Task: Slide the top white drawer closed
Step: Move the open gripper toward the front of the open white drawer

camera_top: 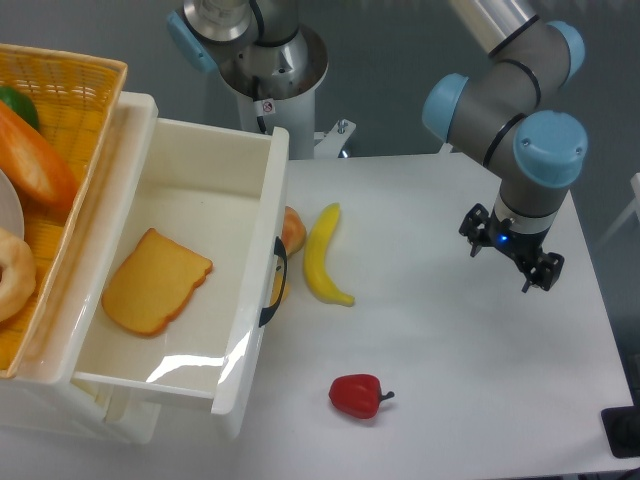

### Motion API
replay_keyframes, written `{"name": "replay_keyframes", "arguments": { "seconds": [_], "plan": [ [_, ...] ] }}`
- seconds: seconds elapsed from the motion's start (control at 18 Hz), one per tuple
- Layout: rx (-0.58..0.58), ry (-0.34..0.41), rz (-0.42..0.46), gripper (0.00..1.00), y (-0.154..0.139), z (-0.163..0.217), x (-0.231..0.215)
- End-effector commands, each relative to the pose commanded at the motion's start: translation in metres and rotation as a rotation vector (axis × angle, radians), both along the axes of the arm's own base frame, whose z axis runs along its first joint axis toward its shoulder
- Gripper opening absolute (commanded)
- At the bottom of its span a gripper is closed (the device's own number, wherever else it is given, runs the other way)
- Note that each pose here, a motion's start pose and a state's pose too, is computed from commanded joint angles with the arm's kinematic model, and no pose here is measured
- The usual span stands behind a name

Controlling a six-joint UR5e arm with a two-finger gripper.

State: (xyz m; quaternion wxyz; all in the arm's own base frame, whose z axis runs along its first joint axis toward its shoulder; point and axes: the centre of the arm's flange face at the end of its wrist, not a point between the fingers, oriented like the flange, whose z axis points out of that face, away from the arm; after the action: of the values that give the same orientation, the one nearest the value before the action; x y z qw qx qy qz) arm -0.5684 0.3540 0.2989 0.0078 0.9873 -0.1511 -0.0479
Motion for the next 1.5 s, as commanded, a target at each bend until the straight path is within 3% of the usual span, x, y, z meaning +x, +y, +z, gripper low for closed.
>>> {"name": "replay_keyframes", "arguments": {
  "seconds": [0.28,0.39,0.78,1.06,1.17,1.44,1.5],
  "plan": [
    [-0.002,-0.009,-0.006,1.0,0.001,-0.003,0.007],
    [-0.011,-0.038,-0.002,1.0,-0.002,-0.022,0.022],
    [-0.022,-0.059,0.046,1.0,0.0,-0.02,0.068],
    [0.005,-0.055,0.078,0.99,0.036,-0.012,0.096],
    [0.025,-0.067,0.161,0.77,0.054,-0.013,0.111],
    [0.142,-0.176,0.285,0.02,0.078,-0.013,0.128],
    [0.164,-0.199,0.296,0.0,0.08,-0.01,0.129]
  ]
}}
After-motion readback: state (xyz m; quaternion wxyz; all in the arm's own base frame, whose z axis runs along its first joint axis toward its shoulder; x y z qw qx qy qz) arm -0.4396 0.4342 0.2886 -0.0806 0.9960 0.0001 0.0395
